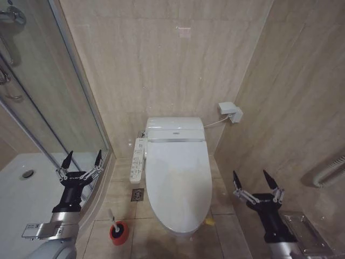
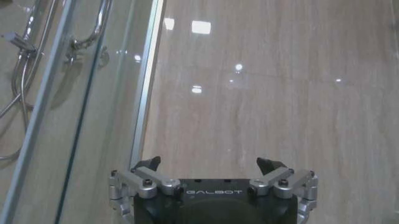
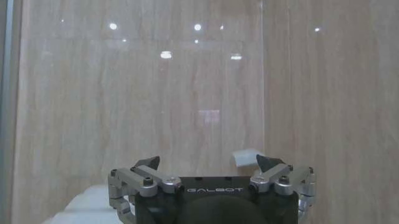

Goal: Open the toilet lid, clean the toilet bowl with a toilet brush, close the toilet lid, and flush.

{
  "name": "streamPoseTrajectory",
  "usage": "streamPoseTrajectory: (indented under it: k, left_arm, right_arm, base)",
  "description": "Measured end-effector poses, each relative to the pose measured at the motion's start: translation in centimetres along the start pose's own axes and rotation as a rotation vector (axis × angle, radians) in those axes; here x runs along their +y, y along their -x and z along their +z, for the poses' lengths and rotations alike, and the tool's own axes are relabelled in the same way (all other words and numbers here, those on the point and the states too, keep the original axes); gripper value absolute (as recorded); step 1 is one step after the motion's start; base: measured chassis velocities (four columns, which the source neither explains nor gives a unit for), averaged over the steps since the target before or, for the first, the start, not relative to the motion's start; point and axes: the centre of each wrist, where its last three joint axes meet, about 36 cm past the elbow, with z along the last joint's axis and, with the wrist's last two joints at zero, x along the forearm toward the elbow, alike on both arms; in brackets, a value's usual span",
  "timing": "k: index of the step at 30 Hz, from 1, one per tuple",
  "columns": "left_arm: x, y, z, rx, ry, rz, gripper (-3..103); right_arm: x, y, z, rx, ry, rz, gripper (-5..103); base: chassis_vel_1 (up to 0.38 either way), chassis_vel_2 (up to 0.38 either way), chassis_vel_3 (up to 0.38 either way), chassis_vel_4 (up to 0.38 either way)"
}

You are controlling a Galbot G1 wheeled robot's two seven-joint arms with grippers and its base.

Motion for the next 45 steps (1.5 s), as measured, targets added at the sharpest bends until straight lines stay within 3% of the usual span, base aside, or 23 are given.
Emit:
streamPoseTrajectory:
  k: [5, 16, 21, 32, 45]
  left_arm:
    - [0.0, 0.0, 0.0, 0.001, 0.0, 0.0, 100]
    - [0.0, 0.0, 0.0, 0.0, 0.0, 0.0, 100]
    - [0.0, 0.0, 0.0, 0.0, 0.0, 0.0, 100]
    - [0.0, 0.0, 0.0, 0.0, 0.0, 0.0, 100]
    - [0.0, 0.0, 0.0, 0.0, 0.0, 0.0, 100]
  right_arm:
    - [-0.2, -1.5, 1.8, 0.044, 0.001, -0.015, 100]
    - [-2.7, -6.8, 15.3, 0.29, -0.079, -0.067, 100]
    - [-5.1, -9.5, 21.4, 0.382, -0.149, -0.094, 100]
    - [-4.0, -9.2, 26.6, 0.439, -0.114, -0.103, 100]
    - [-2.9, -5.2, 28.2, 0.401, -0.082, -0.084, 100]
  base:
    - [0.062, -0.069, -0.049, 0.055]
    - [0.004, -0.005, -0.006, 0.004]
    - [0.0, 0.0, 0.0, 0.0]
    - [0.0, 0.0, 0.0, 0.0]
    - [0.0, 0.0, 0.0, 0.0]
